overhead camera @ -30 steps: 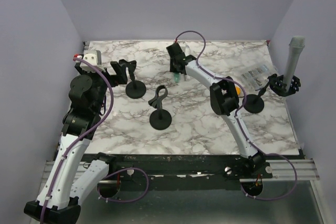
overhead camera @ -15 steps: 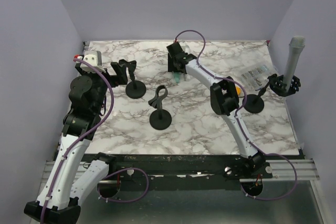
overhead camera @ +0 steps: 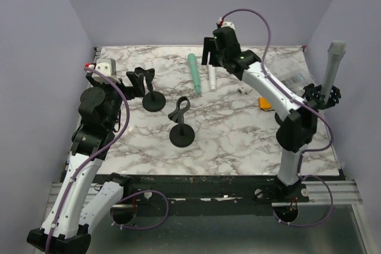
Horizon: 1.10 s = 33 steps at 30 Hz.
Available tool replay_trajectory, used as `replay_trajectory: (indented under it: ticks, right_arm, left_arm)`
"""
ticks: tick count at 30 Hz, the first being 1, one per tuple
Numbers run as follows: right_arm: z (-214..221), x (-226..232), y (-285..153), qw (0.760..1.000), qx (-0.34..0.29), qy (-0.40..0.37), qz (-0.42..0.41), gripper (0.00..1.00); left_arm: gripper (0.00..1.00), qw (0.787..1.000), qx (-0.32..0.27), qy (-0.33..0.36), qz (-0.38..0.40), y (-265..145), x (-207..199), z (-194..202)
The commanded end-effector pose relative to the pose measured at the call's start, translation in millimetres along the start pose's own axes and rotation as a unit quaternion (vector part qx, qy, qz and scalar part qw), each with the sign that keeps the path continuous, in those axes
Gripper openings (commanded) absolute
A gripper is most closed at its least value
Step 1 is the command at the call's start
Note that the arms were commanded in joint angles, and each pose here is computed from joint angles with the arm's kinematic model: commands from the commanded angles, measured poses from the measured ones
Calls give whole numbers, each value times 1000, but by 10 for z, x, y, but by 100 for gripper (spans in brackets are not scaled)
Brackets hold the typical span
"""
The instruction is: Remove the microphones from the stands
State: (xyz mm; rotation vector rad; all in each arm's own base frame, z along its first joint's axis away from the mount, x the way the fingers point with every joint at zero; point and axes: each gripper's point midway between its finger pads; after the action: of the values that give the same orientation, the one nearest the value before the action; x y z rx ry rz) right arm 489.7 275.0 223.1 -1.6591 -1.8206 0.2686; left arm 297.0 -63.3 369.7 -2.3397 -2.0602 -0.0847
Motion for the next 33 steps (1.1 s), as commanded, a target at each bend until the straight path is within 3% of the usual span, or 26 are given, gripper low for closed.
replay_trajectory:
  ticks: [1, 4, 10, 12, 15, 23, 29, 33]
  right_arm:
    - [-154, 49, -574, 998, -28, -5, -58, 73]
    - [-354, -1, -1071, 992, -77, -19, -94, 73]
    - [-847, -395, -2317, 958, -254, 0, -133, 74]
    - [-908, -619, -2576, 949, -296, 8, -113, 74]
    - [-1007, -1149, -2846, 935, -351, 52, -10, 74]
    - [-1027, -2089, -3172, 880, -368, 46, 297, 74]
    - [-985, -2367, -3420, 843, -369, 34, 389, 71]
    - [-982, -2701, -3290, 825, -362, 29, 432, 71]
  left_arm:
    - [99, 1000, -19, 4, 11, -40, -50, -75]
    - [99, 1000, -22, 3, 15, -54, -65, -95]
    - [99, 999, -32, -3, 23, -95, -92, -145]
    - [98, 999, -34, -5, 27, -107, -105, -152]
    - [99, 999, -37, -8, 31, -123, -118, -167]
    - [98, 998, -46, -12, 36, -164, -132, -211]
    - [99, 998, -47, -19, 49, -164, -189, -213]
    - [98, 997, -45, -20, 57, -164, -231, -207]
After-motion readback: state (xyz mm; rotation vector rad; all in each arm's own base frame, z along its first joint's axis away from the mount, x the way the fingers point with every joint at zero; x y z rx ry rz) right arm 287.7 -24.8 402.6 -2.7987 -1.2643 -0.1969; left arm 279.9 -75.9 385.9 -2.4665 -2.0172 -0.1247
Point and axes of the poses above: each gripper's point midway between its finger pads, its own y axis out along the fingers, its own x axis along the line the jaws close on, z = x × y, and after that the axes turned 13 degrees about y, right-handed
